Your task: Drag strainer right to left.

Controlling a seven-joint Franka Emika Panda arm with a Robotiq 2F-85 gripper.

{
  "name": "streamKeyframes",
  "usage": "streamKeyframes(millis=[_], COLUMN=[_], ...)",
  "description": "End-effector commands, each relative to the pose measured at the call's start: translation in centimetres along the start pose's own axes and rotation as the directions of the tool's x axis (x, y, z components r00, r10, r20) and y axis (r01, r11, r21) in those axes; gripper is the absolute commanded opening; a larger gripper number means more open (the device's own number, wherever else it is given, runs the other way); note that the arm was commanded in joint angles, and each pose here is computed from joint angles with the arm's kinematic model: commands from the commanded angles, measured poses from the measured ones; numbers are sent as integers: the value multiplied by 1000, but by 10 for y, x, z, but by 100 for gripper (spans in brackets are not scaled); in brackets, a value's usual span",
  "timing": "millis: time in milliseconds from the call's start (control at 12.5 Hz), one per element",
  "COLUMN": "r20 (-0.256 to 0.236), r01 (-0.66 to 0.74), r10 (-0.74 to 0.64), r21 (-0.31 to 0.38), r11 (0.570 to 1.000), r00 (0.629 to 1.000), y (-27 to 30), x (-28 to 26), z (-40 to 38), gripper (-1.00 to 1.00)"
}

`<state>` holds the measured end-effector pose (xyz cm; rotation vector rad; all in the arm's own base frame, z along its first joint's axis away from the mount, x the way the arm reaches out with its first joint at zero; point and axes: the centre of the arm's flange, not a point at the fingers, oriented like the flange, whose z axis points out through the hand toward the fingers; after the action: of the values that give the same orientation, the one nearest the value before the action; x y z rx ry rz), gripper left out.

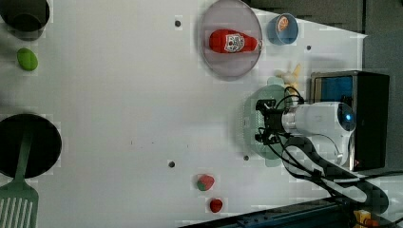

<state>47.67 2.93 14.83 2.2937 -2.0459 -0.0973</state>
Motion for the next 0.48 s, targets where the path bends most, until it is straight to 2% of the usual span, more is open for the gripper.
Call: streamKeyframes(millis=[80, 480], r20=[2, 72], r01=[-32, -55], r10=[32, 56], r21=[2, -14], r11=[999, 998], r00=[999, 996], y=[-4, -3], x=[-21, -67], z=[-6, -3], gripper=[100, 100])
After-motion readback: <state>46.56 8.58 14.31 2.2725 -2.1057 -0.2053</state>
